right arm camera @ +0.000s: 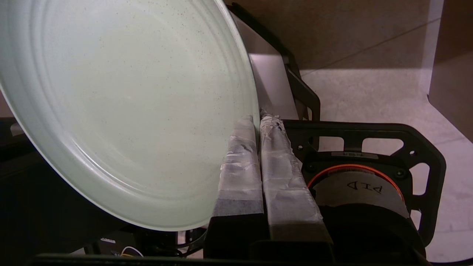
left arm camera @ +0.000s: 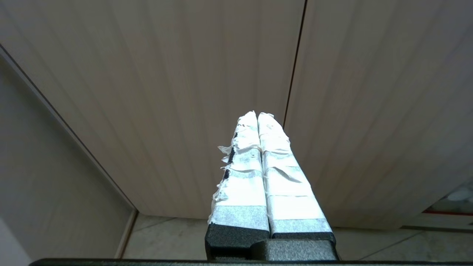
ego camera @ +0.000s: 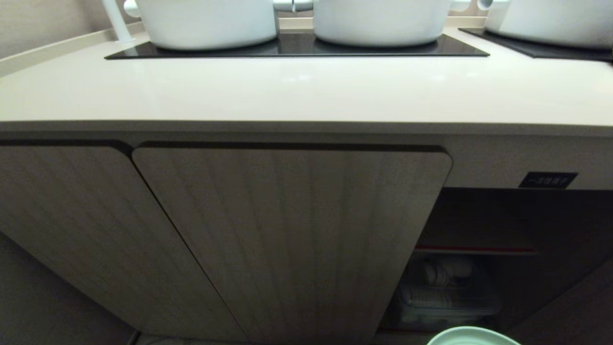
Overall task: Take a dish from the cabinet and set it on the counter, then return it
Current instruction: Put it back into the cabinet
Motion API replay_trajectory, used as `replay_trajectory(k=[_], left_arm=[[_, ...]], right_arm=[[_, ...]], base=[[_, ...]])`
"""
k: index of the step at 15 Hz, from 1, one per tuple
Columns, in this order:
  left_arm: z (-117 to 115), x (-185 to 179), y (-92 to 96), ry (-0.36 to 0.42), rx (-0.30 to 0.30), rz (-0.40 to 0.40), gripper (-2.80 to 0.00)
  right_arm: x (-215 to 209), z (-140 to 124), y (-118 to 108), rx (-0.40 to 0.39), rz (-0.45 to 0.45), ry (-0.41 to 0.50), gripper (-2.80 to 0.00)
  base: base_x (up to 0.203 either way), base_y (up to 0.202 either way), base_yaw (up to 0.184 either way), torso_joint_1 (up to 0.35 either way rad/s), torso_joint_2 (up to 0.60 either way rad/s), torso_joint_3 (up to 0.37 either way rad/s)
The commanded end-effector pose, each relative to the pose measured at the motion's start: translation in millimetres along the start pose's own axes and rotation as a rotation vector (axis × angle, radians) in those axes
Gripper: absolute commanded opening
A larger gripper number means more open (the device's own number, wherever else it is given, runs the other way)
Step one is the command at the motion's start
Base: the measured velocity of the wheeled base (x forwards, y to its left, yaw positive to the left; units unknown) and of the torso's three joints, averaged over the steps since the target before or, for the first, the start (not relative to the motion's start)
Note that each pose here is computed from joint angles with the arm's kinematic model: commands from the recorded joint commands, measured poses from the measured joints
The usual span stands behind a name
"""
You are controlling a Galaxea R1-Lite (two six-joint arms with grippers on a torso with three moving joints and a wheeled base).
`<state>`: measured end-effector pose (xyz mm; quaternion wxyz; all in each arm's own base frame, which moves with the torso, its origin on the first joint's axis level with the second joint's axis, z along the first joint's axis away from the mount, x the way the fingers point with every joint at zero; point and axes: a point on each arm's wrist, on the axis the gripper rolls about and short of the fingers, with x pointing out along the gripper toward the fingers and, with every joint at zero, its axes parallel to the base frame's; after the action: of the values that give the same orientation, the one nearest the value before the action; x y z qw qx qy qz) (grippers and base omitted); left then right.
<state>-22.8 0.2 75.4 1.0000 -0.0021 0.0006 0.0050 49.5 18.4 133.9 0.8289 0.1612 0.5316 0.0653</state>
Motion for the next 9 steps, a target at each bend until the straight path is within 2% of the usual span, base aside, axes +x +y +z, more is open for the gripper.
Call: replay_trajectory(k=[1,7,9], left_arm=[[0.1,0.0,0.0,-0.001,0.0,0.001,-2.8],[0.1,0.0,0.0,-0.001,0.0,0.001,-2.8],[0.1,0.0,0.0,-0.001,0.0,0.001,-2.8]], right_arm=[[0.0,-0.3,-0.1,0.001,0.0,0.004,-2.8],[0.8,-1.1,-0.6,0.002,-0.002,0.008,-2.8],[0.8,-1.1,-0.6,0.002,-0.002,0.008,-2.8]], base=[[0.0,0.0,0.0,-0.171,0.46,0.287],[0.0,0.0,0.0,-0.14,0.46,0.308],[0.0,0.0,0.0,-0.049,0.2,0.153]])
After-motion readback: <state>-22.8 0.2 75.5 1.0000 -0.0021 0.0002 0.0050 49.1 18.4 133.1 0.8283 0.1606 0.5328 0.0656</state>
